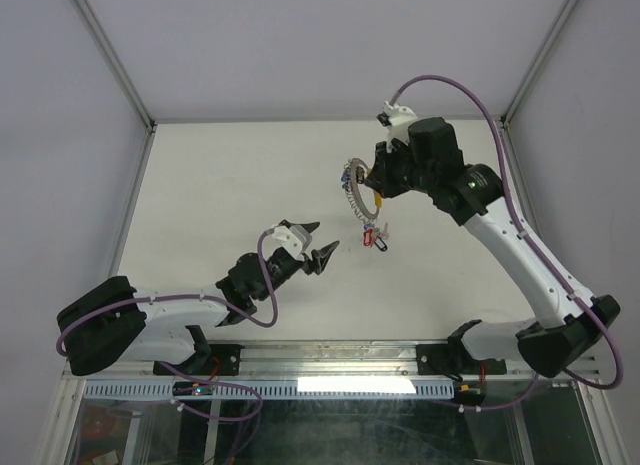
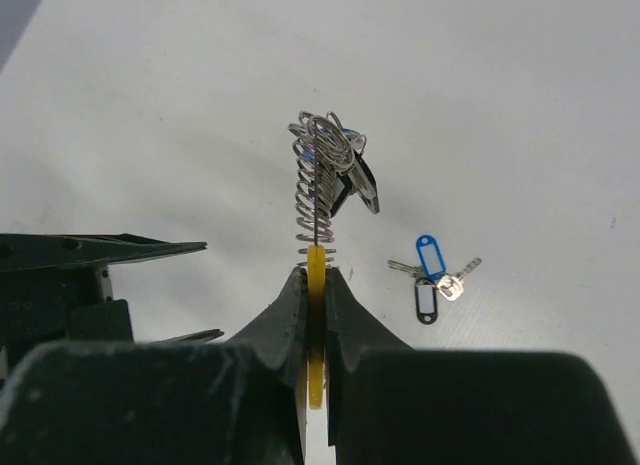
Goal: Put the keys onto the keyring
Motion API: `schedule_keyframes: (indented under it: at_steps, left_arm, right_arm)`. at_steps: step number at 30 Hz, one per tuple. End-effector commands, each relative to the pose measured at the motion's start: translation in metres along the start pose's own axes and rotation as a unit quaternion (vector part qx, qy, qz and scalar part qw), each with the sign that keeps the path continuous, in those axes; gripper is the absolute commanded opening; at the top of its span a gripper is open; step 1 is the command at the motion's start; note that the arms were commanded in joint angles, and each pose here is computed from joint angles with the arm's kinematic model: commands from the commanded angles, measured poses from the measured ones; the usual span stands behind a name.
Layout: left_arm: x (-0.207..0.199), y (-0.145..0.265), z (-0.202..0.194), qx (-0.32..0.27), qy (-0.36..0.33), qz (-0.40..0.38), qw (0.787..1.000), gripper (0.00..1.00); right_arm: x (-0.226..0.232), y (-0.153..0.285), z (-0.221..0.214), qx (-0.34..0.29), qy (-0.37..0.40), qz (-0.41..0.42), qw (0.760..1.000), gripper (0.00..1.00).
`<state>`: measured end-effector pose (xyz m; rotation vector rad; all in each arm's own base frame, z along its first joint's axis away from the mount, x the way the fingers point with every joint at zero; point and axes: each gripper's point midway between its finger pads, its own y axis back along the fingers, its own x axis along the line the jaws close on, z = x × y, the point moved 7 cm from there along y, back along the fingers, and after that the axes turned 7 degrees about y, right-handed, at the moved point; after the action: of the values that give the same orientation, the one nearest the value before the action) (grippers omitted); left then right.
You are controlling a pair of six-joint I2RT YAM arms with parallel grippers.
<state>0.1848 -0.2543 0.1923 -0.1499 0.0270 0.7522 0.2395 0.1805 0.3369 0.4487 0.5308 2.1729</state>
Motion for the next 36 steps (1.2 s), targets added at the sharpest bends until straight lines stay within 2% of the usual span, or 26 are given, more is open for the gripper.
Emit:
schedule_keyframes:
  at_steps: [1, 4, 9, 15, 24, 36]
  left_arm:
    - [-0.007, -0.009, 0.038, -0.087, 0.000, -0.023, 0.996, 0.59]
    - [-0.015, -0.009, 0.052, -0.113, 0.008, -0.054, 0.992, 0.56]
    - [-0.031, -0.020, 0.070, -0.142, 0.018, -0.109, 0.984, 0.54]
    - [-0.041, -0.052, 0.065, -0.132, 0.038, -0.106, 0.985, 0.59]
    - [-0.063, -0.083, 0.045, -0.078, 0.082, -0.089, 0.990, 0.58]
    - [-0.061, -0.100, 0.024, -0.020, 0.116, -0.025, 0.993, 0.43]
  right_arm:
    - [-0.015, -0.003, -0.002, 0.087, 0.081, -0.051, 0.992, 0.00]
    - [-0.015, -0.011, -0.005, 0.107, 0.054, -0.067, 0.991, 0.00]
    - [-0.010, -0.018, 0.000, 0.097, 0.005, -0.070, 0.993, 0.00]
    - [-0.002, -0.025, 0.002, 0.090, -0.043, -0.065, 0.993, 0.00]
    - [-0.001, -0.026, 0.003, 0.077, -0.069, -0.075, 0.992, 0.00]
    - [0.005, -0.022, 0.005, 0.061, -0.085, -0.053, 0.993, 0.00]
